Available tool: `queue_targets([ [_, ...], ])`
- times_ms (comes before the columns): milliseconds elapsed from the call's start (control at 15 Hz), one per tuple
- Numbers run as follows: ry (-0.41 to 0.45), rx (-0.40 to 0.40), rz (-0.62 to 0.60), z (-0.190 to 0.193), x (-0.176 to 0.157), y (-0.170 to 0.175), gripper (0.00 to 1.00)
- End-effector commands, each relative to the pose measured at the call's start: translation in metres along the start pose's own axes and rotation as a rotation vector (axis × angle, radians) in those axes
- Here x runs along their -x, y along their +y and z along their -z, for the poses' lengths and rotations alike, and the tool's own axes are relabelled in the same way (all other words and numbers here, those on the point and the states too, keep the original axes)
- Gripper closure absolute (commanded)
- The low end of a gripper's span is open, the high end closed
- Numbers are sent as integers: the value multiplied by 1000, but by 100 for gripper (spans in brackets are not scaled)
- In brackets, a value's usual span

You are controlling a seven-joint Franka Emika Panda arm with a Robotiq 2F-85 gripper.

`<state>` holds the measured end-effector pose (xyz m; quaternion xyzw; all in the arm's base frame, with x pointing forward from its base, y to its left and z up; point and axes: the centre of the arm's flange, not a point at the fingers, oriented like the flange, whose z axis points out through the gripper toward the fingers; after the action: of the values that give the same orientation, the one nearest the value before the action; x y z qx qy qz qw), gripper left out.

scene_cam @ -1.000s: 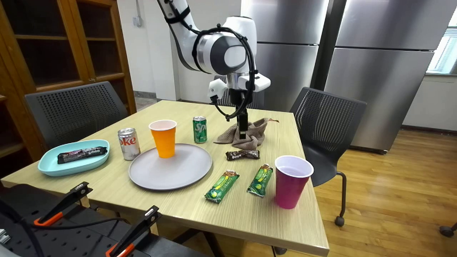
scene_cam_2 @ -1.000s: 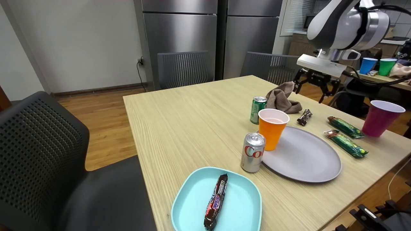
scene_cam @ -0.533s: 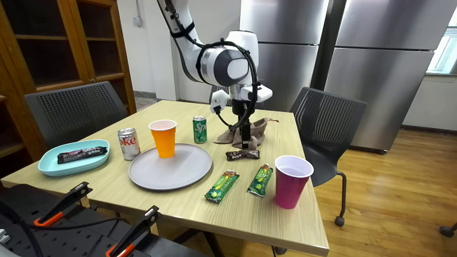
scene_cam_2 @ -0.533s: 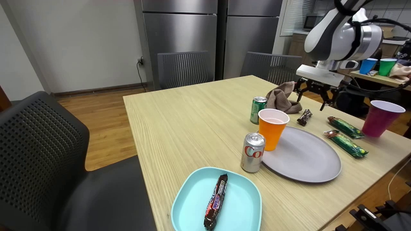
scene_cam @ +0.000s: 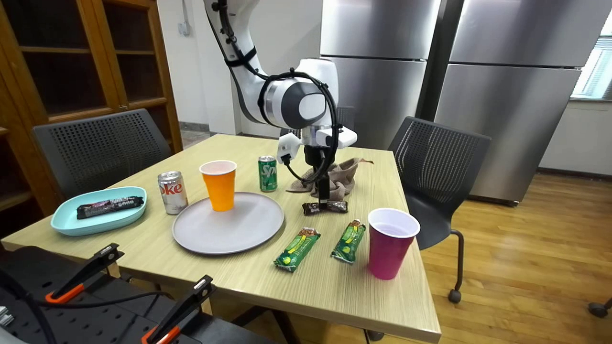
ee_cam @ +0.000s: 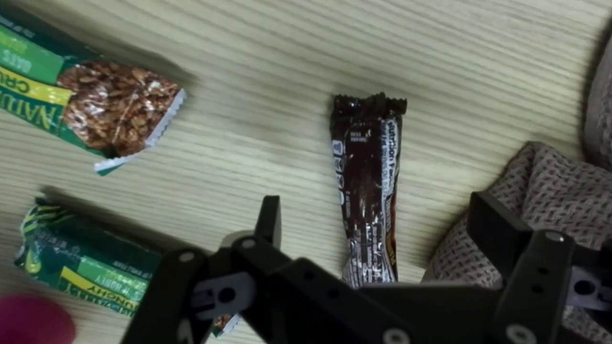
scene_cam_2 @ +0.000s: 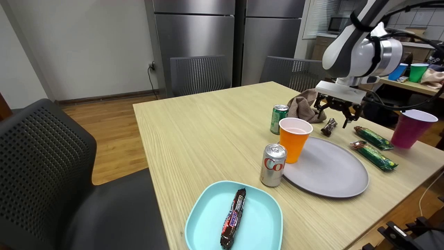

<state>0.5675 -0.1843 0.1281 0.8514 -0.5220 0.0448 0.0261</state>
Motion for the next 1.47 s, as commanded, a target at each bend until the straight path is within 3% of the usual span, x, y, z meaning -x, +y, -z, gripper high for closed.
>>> queue_targets([
  [0, 23, 16, 4, -9, -4, -6, 0],
  [600, 32, 45, -6, -21, -12, 5, 0],
  [667, 30, 45, -9, -21, -13, 5, 25],
  [800, 32, 42, -11, -19, -14, 5, 32],
  [1333, 39, 27, -19, -14, -16, -2, 97],
  [1400, 41, 27, -22, -14, -17, -2, 100],
])
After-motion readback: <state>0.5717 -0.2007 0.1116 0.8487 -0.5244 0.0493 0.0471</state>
